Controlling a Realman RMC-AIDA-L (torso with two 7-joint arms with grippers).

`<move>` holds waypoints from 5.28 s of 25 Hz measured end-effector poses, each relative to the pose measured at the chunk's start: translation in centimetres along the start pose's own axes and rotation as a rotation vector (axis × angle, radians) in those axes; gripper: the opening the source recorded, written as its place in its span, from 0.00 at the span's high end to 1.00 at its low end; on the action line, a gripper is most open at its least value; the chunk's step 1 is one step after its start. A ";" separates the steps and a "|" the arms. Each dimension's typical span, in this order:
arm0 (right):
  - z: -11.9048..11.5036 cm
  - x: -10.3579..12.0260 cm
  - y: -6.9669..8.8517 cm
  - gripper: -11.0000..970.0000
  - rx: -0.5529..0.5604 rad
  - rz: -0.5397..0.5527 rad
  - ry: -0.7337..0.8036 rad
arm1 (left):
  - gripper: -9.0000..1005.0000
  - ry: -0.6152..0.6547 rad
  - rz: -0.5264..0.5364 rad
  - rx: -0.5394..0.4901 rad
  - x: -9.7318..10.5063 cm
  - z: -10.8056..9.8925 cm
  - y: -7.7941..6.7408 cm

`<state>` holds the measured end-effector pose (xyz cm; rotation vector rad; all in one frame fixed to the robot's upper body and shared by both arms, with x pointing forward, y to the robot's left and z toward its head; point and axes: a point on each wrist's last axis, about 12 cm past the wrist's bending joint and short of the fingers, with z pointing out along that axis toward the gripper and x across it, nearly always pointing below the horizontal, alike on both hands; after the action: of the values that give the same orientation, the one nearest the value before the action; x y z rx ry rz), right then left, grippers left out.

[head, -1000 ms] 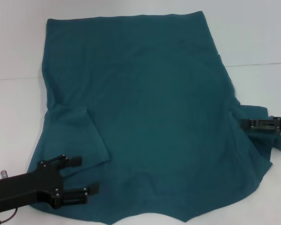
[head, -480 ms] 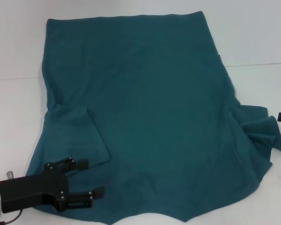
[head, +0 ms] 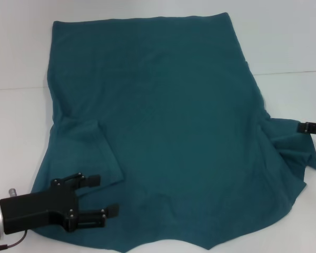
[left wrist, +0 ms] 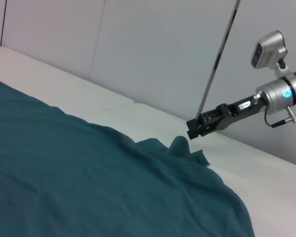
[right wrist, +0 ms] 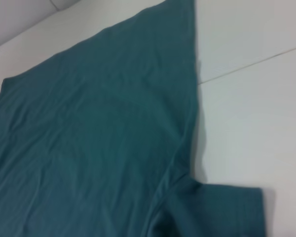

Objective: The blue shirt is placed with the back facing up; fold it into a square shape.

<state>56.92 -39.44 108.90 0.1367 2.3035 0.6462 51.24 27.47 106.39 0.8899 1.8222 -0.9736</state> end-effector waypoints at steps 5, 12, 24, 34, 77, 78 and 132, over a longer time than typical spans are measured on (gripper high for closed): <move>0.7 0.1 0.3 0.14 -0.003 0.004 0.010 | 0.05 0.000 -0.006 0.001 -0.1 0.1 0.0; 1.1 0.5 0.2 0.17 0.003 0.004 0.015 | 0.05 0.000 -0.006 0.002 -0.2 0.1 0.1; 1.4 0.7 0.4 0.21 -0.007 0.009 0.013 | 0.05 -0.003 -0.017 -0.001 -0.4 0.1 0.2; 1.3 0.9 0.2 0.67 -0.004 0.015 0.009 | 0.05 -0.003 -0.023 -0.001 -0.5 0.1 0.3; -0.9 -3.1 -0.2 0.96 -0.010 -0.067 -0.123 | 0.05 -0.047 -0.081 -0.007 -0.7 0.3 0.2; -0.8 -3.1 0.0 0.96 -0.018 -0.072 -0.123 | 0.05 -0.047 -0.081 -0.008 -0.7 0.3 0.2; 5.3 0.6 4.6 0.09 -0.111 0.037 0.108 | 0.05 -0.038 -0.100 -0.024 0.1 -0.1 0.0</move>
<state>59.69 -33.14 107.54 0.0938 2.3670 0.8160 51.19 27.54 106.36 0.7670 1.8567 -1.0215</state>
